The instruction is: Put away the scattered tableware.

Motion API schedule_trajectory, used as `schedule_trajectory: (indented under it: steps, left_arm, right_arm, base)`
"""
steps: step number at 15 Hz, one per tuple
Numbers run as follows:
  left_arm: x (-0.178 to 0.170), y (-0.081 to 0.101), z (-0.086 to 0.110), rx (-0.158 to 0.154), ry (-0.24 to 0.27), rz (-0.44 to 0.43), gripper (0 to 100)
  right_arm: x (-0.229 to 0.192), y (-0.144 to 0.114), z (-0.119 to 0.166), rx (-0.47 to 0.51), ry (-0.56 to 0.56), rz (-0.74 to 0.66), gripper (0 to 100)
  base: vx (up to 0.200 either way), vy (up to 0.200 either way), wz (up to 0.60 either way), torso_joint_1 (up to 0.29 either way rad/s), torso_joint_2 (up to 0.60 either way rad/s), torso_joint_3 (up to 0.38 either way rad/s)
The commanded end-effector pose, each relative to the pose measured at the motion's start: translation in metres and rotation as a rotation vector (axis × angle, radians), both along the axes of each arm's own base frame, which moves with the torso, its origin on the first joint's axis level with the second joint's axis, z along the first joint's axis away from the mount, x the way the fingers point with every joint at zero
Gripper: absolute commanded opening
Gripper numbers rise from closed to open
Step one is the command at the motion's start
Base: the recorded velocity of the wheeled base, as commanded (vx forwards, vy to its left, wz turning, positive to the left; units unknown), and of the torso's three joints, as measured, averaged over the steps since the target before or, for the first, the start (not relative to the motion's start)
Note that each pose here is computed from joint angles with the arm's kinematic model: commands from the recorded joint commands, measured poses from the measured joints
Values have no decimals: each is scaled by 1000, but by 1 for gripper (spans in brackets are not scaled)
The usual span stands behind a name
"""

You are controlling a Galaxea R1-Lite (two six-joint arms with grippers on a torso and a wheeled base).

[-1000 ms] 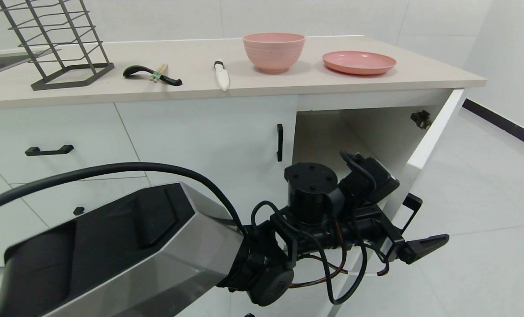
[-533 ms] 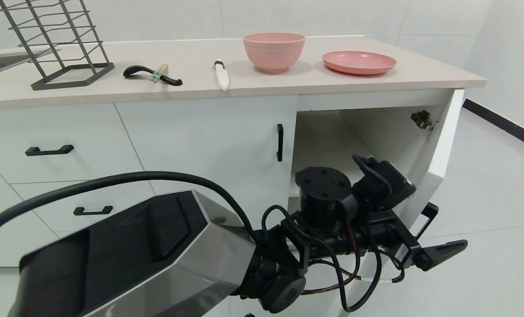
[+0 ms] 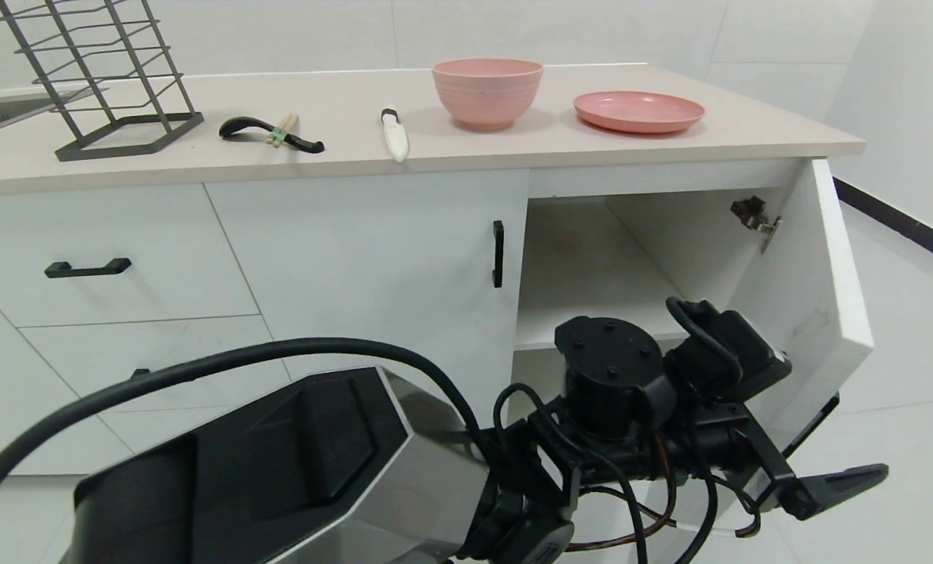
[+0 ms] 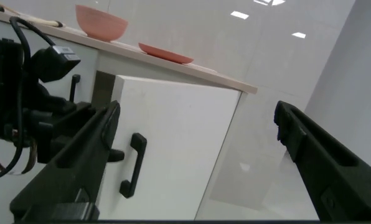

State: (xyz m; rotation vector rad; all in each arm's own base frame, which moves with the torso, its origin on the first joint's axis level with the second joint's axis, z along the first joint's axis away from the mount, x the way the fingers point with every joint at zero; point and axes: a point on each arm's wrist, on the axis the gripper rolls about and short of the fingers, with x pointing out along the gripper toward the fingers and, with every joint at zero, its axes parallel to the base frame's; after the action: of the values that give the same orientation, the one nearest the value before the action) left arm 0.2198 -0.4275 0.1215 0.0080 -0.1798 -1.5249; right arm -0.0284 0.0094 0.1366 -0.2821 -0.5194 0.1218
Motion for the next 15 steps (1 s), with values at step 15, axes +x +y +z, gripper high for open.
schedule_trajectory:
  steps: [15]
  left_arm:
    - [-31, -47, -5, -120, 80, -96, 100]
  right_arm:
    - [-12, 2, 18, -42, -215, 0, 100]
  base:
    - [0, 0, 0, 0, 0, 0]
